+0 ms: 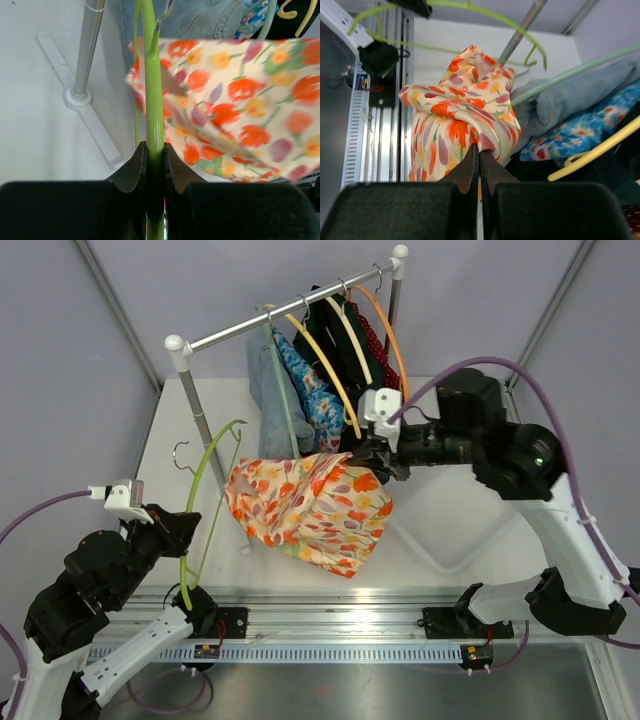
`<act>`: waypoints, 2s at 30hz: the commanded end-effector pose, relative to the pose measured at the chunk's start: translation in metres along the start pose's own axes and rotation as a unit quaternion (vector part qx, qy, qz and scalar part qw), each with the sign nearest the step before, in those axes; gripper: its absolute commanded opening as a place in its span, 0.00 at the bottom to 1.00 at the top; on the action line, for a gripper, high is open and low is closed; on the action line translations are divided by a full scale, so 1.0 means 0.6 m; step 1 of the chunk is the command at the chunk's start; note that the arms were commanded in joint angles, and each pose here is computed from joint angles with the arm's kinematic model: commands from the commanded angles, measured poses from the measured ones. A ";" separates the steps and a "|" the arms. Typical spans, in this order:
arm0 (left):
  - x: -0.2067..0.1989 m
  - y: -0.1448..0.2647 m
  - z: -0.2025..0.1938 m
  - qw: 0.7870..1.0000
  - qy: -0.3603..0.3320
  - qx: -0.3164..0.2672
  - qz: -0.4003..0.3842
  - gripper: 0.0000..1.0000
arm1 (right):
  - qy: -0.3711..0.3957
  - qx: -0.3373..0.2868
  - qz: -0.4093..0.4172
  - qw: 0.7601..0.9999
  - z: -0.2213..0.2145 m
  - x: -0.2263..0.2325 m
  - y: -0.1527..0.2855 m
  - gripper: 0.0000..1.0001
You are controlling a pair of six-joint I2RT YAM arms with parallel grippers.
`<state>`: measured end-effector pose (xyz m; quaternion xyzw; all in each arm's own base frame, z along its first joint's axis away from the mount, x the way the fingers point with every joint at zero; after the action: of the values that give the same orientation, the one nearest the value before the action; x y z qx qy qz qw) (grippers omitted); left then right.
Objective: Remove the skirt from the hanger
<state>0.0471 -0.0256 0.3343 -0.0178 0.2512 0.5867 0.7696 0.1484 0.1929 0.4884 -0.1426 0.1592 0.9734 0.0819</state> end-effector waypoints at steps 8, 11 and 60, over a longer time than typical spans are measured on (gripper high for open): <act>-0.010 0.031 0.055 0.998 -0.032 -0.052 -0.024 0.00 | -0.055 0.095 0.024 0.994 -0.169 -0.020 -0.132 0.00; -0.028 0.013 0.062 0.997 -0.041 -0.053 -0.048 0.00 | -0.065 0.118 0.038 0.990 -0.210 -0.012 -0.152 0.00; -0.113 -0.289 0.238 0.985 0.021 -0.145 0.085 0.02 | -0.192 0.075 0.089 0.974 -0.338 0.040 -0.030 1.00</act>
<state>0.2469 -0.0909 0.4235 -0.0608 0.1727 0.7105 0.6795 0.1839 0.1449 0.2842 0.0829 0.2440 0.9652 0.0437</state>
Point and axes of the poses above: each gripper's point midway between its finger pads, its own y axis back along the fingers, its own x axis along the line the jaws close on, z = x × y, the point moved 9 cm from there along y, back along the fingers, and after that the axes turned 1 degree about y, right-handed, at the moved point
